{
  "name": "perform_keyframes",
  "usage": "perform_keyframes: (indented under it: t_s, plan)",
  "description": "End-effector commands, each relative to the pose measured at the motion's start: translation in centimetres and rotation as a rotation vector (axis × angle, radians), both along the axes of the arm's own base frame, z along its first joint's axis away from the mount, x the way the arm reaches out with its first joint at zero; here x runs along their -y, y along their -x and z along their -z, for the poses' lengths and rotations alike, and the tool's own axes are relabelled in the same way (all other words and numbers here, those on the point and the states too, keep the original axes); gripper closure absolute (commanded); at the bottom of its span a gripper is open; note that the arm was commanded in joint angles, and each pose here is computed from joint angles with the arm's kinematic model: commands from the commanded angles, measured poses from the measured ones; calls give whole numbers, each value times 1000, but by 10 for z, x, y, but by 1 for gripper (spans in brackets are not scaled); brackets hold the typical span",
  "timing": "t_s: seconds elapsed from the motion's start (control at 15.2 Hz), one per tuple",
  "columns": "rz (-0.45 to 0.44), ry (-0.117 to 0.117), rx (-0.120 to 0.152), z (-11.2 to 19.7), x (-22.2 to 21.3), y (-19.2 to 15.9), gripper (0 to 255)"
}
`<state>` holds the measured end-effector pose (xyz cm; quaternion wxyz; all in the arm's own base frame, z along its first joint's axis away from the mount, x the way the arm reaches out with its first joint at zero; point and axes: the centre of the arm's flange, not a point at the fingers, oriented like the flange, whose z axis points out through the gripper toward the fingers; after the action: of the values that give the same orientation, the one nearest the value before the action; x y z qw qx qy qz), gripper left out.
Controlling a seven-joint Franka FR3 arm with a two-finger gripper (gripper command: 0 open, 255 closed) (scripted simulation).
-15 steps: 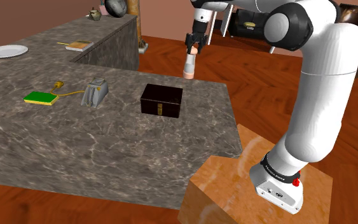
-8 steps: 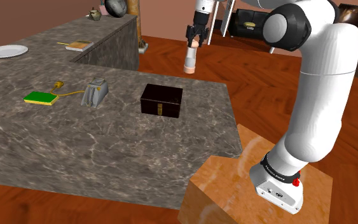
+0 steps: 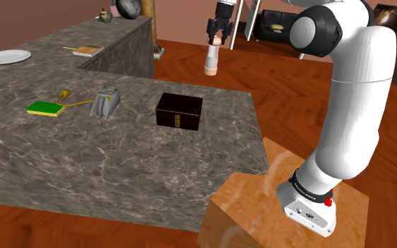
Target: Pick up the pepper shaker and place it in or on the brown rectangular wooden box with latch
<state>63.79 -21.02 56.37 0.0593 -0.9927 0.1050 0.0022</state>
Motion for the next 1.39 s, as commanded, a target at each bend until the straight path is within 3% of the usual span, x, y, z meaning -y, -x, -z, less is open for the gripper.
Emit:
perform_keyframes:
  t_s: [0.0,1.32]
  plan:
    - [0,0,0,-8,-20,3,255]
    - [0,0,0,-65,-260,38,255]
